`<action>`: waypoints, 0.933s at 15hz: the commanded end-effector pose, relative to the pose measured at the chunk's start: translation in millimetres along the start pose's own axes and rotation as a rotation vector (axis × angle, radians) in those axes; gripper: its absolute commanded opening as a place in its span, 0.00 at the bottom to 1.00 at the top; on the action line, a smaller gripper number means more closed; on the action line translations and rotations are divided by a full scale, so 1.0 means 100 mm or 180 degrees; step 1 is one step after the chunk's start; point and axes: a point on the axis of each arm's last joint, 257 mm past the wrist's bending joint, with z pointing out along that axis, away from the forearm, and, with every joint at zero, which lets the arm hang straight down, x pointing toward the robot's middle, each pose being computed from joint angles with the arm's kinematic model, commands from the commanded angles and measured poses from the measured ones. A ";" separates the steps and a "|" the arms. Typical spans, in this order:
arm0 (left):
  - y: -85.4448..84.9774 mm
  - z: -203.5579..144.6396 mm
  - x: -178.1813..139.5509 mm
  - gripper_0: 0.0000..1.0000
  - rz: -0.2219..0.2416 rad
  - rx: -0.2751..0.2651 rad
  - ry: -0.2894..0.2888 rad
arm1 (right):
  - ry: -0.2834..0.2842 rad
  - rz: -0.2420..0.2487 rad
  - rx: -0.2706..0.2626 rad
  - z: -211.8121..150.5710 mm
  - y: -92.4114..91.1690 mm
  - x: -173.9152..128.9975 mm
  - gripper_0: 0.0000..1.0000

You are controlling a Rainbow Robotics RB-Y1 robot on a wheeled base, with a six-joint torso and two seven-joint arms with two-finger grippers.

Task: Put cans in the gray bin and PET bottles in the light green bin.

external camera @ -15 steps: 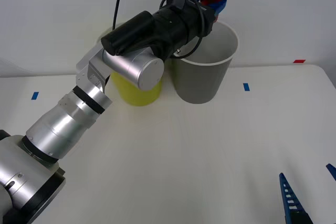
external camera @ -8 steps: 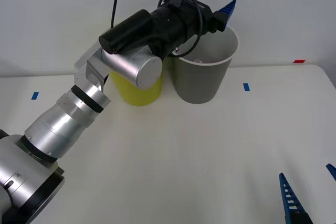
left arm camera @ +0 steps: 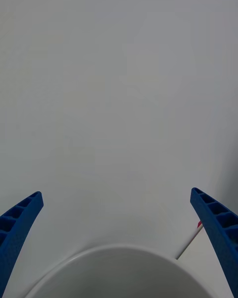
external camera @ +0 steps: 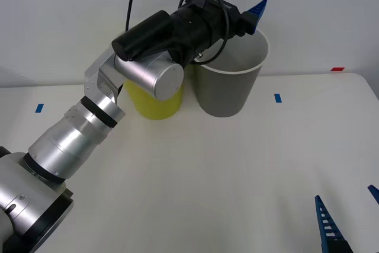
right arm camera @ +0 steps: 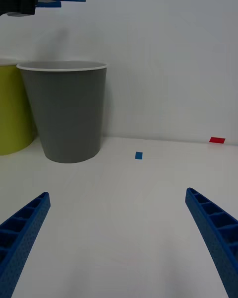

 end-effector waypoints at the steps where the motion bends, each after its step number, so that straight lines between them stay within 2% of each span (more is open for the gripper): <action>1: -0.03 0.00 -0.08 1.00 -0.0028 0.0022 -0.0047 | 0.0000 0.0000 0.0000 0.00 0.00 0.00 0.95; 2: -0.04 -0.02 -0.13 1.00 -0.0018 0.0037 -0.0070 | 0.0000 0.0000 0.0000 0.00 0.00 0.00 0.94; 6: 0.01 -0.24 -0.34 1.00 0.0112 0.0107 0.0238 | 0.0000 0.0000 0.0000 0.00 0.00 0.00 0.95; 8: 0.14 -0.56 -0.49 1.00 0.0095 0.0048 0.0253 | 0.0000 0.0000 0.0000 0.00 0.00 0.00 0.94; 10: 0.32 -0.90 -0.61 1.00 0.0176 -0.0057 0.0327 | 0.0000 0.0000 0.0000 0.00 0.00 0.00 0.95; 14: 0.69 -1.42 -0.85 1.00 0.0314 -0.0305 0.0172 | 0.0000 0.0000 0.0000 0.00 0.00 0.00 0.95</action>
